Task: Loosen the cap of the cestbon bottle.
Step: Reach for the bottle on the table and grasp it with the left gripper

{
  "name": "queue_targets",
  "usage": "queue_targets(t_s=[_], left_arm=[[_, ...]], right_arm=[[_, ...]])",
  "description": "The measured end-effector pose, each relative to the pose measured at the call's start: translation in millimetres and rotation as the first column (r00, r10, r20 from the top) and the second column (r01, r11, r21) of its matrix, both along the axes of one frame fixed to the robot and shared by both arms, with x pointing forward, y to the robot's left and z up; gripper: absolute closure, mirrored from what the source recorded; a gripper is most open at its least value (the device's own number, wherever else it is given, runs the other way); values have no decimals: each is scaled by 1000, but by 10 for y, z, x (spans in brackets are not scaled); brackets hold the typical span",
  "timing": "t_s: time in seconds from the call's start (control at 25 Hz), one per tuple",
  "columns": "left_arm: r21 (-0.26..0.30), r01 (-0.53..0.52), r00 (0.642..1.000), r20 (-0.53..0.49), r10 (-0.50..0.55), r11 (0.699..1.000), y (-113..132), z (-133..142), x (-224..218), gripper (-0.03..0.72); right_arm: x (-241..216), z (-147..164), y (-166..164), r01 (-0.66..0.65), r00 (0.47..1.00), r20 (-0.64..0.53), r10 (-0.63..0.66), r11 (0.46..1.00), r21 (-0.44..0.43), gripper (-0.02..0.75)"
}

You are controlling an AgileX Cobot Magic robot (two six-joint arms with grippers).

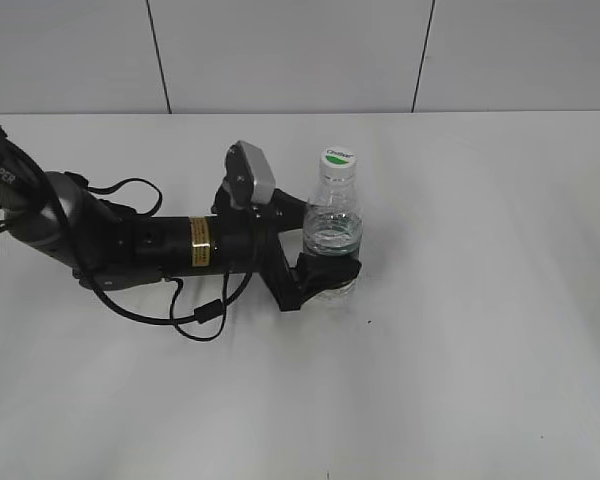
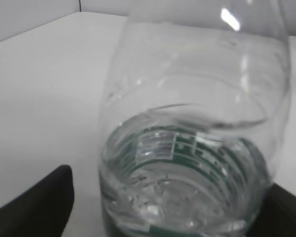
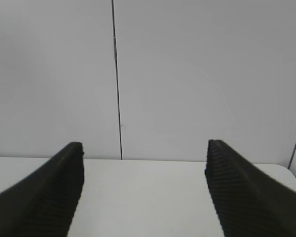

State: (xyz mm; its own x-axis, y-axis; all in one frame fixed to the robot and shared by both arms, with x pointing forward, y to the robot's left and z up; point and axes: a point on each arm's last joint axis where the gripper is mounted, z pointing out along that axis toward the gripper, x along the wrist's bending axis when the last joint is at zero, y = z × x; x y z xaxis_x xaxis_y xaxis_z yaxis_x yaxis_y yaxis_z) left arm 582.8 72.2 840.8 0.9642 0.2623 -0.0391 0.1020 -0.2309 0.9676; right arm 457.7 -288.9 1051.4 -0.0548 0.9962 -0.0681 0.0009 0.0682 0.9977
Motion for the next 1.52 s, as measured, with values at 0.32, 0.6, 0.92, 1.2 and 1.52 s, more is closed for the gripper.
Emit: queue_targets(t_s=[0.32,0.6,0.92,1.2,1.52], left_arm=[[1,6,1000,0,-6,1000,-50,0,-28,146],[-1,9,1000,1,-9,1000,-55,1,-31,276],[0,9,1000,1,-9,1000,-55,1,-32,276],[-1,10,1000,1,-10,1000,-55,1,-32,276],[-1,10,1000,1,-10,1000,-55,1,-32,276]], right_arm=[[0,0,0,0,1000,0,0,1000,1,150],[1,1,0,0,1000,-2,0,1000,1,150],[161,277,-5,11,985,-174,-12,1000,-9,150],[218,635,-11,22,943,-332,-23,1000,-7,175],[261,760,-14,24,833,-552,-33,999,-22,228]])
